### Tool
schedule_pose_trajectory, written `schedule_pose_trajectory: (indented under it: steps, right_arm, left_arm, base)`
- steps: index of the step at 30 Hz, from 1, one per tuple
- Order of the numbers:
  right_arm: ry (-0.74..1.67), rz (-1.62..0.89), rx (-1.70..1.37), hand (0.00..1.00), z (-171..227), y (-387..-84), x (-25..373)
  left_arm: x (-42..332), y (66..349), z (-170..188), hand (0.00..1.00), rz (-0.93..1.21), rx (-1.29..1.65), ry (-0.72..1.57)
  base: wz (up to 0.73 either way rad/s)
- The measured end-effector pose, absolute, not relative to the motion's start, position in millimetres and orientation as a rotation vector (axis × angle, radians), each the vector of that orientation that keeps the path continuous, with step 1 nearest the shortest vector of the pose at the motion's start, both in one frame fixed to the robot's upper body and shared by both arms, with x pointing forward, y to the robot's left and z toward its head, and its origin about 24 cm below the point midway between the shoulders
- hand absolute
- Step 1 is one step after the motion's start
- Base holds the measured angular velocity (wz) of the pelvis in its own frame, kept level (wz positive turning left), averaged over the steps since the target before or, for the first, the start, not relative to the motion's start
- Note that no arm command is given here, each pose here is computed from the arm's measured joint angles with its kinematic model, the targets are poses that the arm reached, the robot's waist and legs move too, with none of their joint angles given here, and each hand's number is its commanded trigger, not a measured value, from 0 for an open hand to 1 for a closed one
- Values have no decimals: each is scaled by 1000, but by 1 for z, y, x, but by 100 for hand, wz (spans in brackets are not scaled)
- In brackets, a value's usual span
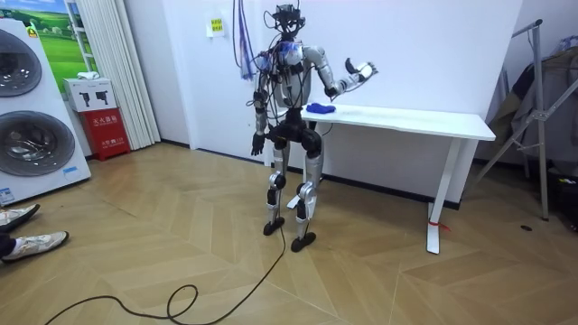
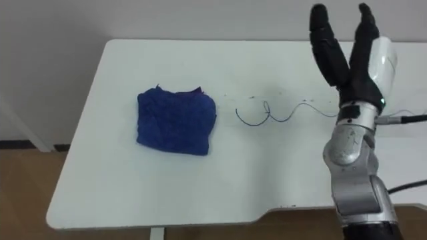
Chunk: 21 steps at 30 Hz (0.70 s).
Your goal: Wipe table
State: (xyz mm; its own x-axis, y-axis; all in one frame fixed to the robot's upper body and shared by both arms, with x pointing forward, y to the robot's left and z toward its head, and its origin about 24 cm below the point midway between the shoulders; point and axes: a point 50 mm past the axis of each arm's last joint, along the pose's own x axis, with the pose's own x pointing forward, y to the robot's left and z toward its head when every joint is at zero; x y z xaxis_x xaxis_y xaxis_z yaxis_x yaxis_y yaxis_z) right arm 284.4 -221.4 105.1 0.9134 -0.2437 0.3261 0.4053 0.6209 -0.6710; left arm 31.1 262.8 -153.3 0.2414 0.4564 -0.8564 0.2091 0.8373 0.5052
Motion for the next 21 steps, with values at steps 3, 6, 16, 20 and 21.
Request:
schedule_pose_trajectory:
  steps: [3,6,16,20,21]
  right_arm:
    - [-276,-254,-905,0,106,-197,285]
    - [-286,-137,-967,0,100,-176,285]
    - [-310,149,-1300,0,76,-132,277]
    - [-207,253,-1366,0,50,-131,275]
    - [-168,289,-1381,0,42,-131,274]
  left_arm:
    - [35,261,-153,0,167,604,1319]
    - [39,258,-154,0,137,626,1300]
    - [57,255,-152,0,92,631,1245]
    - [64,252,-151,0,72,643,1212]
    - [64,252,-151,0,71,643,1210]
  base:
    - [8]
    - [7]
    - [6]
    - [7]
    - [6]
